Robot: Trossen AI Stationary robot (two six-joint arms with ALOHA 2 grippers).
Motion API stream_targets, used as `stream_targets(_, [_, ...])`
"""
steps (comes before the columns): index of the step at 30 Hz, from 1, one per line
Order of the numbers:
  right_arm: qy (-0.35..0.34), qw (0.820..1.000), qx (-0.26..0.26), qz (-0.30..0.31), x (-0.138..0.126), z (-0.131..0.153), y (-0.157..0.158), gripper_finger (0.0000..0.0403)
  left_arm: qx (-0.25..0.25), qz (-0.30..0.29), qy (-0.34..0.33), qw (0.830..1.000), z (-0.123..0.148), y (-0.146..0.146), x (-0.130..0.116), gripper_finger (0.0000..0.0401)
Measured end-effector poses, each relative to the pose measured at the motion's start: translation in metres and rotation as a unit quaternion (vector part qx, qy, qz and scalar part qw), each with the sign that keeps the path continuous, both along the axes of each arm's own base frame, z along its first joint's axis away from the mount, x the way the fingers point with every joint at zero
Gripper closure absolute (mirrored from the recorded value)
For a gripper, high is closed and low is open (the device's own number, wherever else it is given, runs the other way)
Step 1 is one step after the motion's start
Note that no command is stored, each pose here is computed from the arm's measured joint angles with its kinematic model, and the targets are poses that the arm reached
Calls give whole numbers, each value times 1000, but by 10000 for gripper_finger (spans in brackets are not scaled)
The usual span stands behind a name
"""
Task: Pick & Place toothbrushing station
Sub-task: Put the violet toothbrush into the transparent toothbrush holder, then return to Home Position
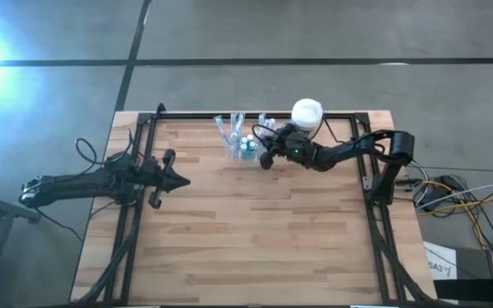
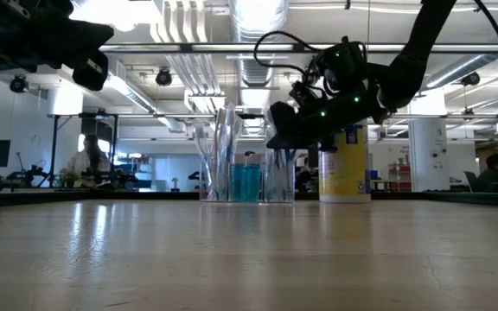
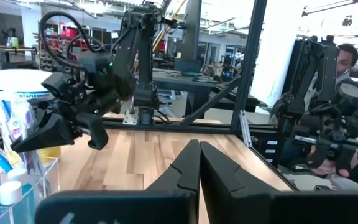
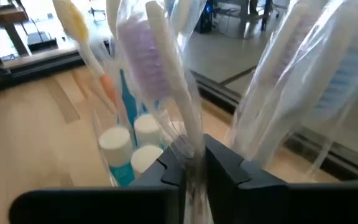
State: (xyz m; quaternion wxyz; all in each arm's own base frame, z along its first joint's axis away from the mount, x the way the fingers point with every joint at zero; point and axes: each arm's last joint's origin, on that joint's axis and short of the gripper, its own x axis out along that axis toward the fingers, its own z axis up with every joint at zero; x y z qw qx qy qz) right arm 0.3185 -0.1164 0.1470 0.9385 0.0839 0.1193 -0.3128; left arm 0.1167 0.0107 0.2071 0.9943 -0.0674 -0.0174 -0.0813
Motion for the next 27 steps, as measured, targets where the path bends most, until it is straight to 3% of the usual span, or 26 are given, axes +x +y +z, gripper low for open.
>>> stream_targets(4, [13, 1000, 5, 2, -2, -1, 1, 331, 0, 0, 0, 1000, 0, 0, 0, 389])
stream_targets(12, [-21, 1000, -4, 4, -6, 23, 3, 248, 0, 2, 0, 1000, 0, 0, 0, 383])
stream_targets(20, [-32, 999, -11, 12, -22, 62, 13, 215, 16, 3, -4, 1000, 1, 0, -1, 391])
stream_targets(23, [-24, 998, -39, 50, -29, 79, 29, 217, 39, 10, -11, 999, 4, 0, -4, 391])
stream_targets(27, [-34, 981, -90, 169, -46, 96, 58, 232, 65, 77, -21, 995, 9, 2, -11, 391])
